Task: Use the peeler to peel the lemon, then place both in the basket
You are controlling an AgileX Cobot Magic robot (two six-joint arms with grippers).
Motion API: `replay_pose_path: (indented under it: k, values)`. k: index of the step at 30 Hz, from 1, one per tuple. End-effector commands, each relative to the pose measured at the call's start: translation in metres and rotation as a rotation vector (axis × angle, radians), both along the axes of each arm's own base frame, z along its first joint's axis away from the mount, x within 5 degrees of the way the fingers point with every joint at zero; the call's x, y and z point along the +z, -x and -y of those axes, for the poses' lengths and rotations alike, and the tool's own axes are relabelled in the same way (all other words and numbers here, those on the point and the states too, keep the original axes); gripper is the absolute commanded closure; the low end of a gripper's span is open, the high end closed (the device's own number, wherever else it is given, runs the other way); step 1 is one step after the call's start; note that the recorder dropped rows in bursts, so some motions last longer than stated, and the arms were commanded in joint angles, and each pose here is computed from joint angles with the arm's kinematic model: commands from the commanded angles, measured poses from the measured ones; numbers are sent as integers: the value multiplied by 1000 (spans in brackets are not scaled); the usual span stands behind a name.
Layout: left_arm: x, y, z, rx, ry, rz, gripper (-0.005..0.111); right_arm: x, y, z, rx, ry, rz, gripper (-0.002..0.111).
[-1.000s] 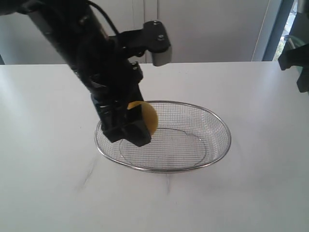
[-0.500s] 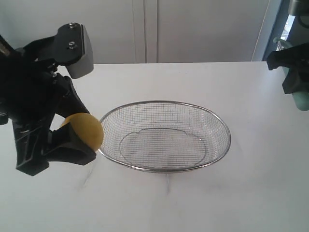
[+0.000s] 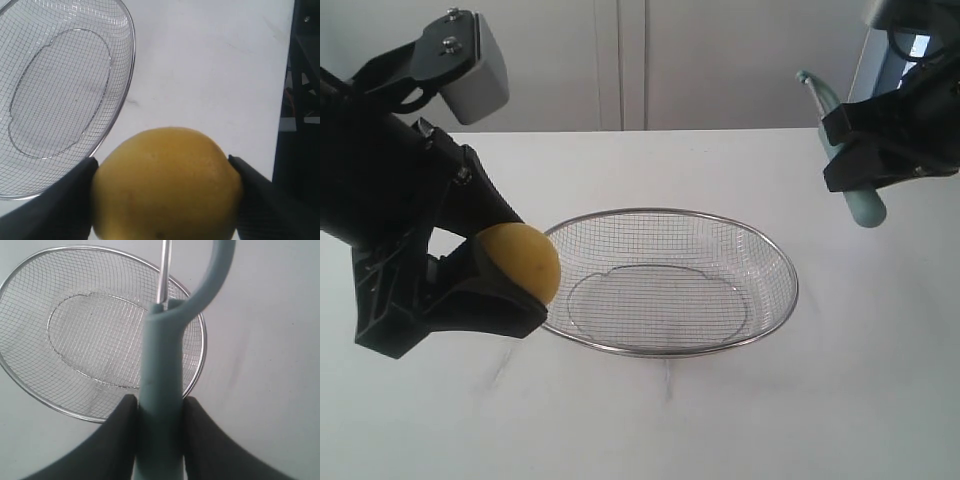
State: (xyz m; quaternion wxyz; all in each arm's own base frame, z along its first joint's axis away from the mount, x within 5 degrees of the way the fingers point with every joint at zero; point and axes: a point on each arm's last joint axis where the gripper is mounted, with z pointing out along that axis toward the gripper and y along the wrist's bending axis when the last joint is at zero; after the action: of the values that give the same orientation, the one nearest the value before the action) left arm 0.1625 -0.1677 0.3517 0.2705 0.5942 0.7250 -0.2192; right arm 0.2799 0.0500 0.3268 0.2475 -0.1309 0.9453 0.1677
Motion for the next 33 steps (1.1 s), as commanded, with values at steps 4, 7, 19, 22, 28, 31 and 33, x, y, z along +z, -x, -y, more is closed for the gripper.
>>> replay_pose_path:
  k: [4,7,19,22,28,31,33]
  values:
    - [3,4,0,1,31,-20,107,1,-2,1,1,-4,31,108]
    - [3,4,0,1,31,-20,107,1,-3,1,-3,-4,39,108]
    - [3,3,0,2,22,-7,107,1,-3,1,-3,-4,39,108]
    - [3,3,0,4,24,-4,107,1,-3,1,-1,-4,34,108]
    - [3,1,0,12,30,4,107,0,-1,1,6,0,22,108]
    - [2,0,1,13,30,5,107,0,-1,1,6,0,22,108]
    - [2,-1,2,14,30,5,107,0,-1,1,7,8,23,108]
